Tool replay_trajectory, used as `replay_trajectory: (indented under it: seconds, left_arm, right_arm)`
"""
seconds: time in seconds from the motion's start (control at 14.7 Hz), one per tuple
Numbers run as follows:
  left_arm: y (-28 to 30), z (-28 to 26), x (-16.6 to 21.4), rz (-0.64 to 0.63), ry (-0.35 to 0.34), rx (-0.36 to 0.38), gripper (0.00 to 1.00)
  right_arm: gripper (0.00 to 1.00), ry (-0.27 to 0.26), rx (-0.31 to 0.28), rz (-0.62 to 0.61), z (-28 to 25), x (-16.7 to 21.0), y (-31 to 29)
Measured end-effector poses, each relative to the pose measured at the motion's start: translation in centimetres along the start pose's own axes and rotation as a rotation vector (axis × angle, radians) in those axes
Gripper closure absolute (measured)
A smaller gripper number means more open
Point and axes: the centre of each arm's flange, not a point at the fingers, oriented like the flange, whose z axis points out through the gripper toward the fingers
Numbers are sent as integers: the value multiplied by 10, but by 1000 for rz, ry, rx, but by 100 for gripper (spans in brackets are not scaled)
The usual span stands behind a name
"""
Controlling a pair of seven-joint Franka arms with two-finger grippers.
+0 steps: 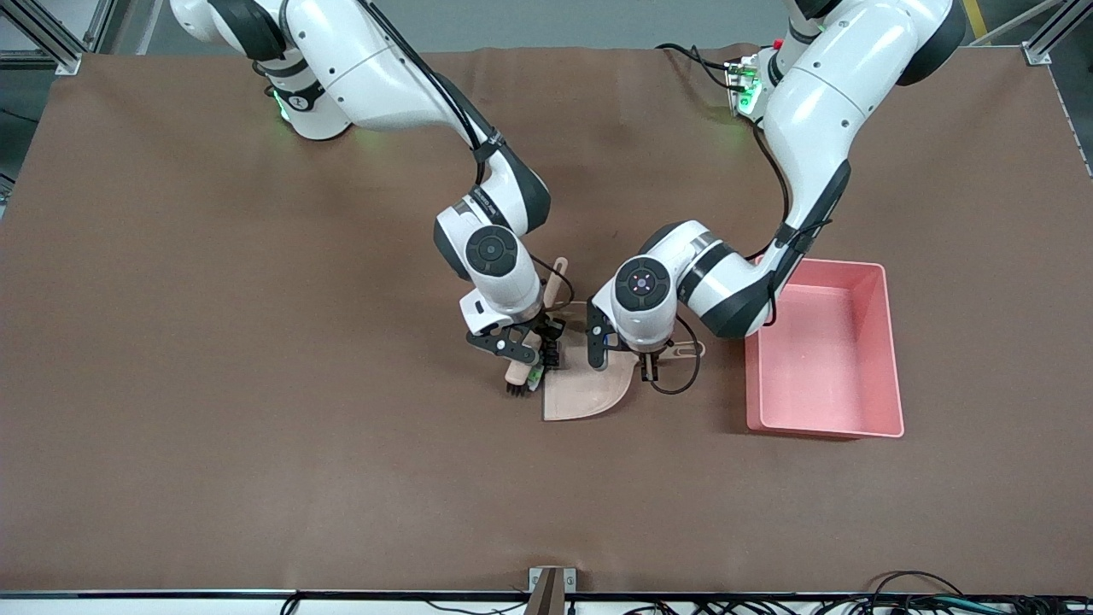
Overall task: Clean e-waste and dump in bin
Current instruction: 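Sweep the dark capacitor into the dustpan with the brush in the right gripper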
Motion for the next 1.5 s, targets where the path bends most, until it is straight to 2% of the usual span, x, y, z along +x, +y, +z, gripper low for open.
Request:
replay_trajectory:
  seconds: [1.02,1.5]
  left_arm:
    - [0,0,0,-9,-4,-4,66]
    - [1,0,-2,-13,-20,-16,66]
  right_arm:
    - [58,-30,50,82,-11,0,-23]
    - [58,-53,14,75,-15,4,-21]
